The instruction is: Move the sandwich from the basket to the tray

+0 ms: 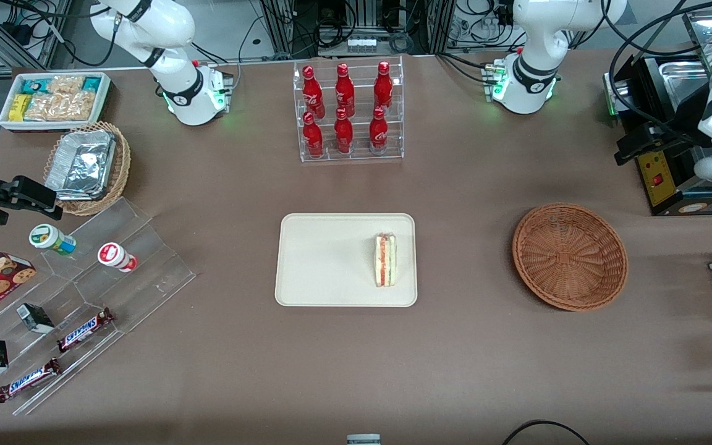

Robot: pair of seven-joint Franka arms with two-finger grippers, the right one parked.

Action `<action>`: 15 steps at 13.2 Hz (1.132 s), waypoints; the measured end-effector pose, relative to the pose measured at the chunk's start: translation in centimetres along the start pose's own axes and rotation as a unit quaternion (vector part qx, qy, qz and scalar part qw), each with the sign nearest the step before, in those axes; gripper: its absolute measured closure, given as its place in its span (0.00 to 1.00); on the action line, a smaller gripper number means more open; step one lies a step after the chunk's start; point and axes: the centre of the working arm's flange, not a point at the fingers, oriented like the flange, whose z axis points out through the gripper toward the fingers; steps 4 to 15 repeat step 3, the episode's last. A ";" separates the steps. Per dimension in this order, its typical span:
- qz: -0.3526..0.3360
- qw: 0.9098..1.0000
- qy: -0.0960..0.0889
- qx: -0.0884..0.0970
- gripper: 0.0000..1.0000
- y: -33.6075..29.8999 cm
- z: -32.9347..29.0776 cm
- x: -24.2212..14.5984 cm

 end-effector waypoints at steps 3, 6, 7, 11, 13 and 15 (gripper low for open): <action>0.002 1.000 0.000 0.000 0.00 -0.1 0.0 0.1; 0.002 1.000 0.000 0.000 0.00 -0.1 0.0 0.1; 0.002 1.000 0.000 0.000 0.00 -0.1 0.0 0.1; 0.002 1.000 0.000 0.000 0.00 -0.1 0.0 0.1; 0.002 1.000 0.000 0.000 0.00 -0.1 0.0 0.1; 0.002 1.000 0.000 0.000 0.00 -0.1 0.0 0.1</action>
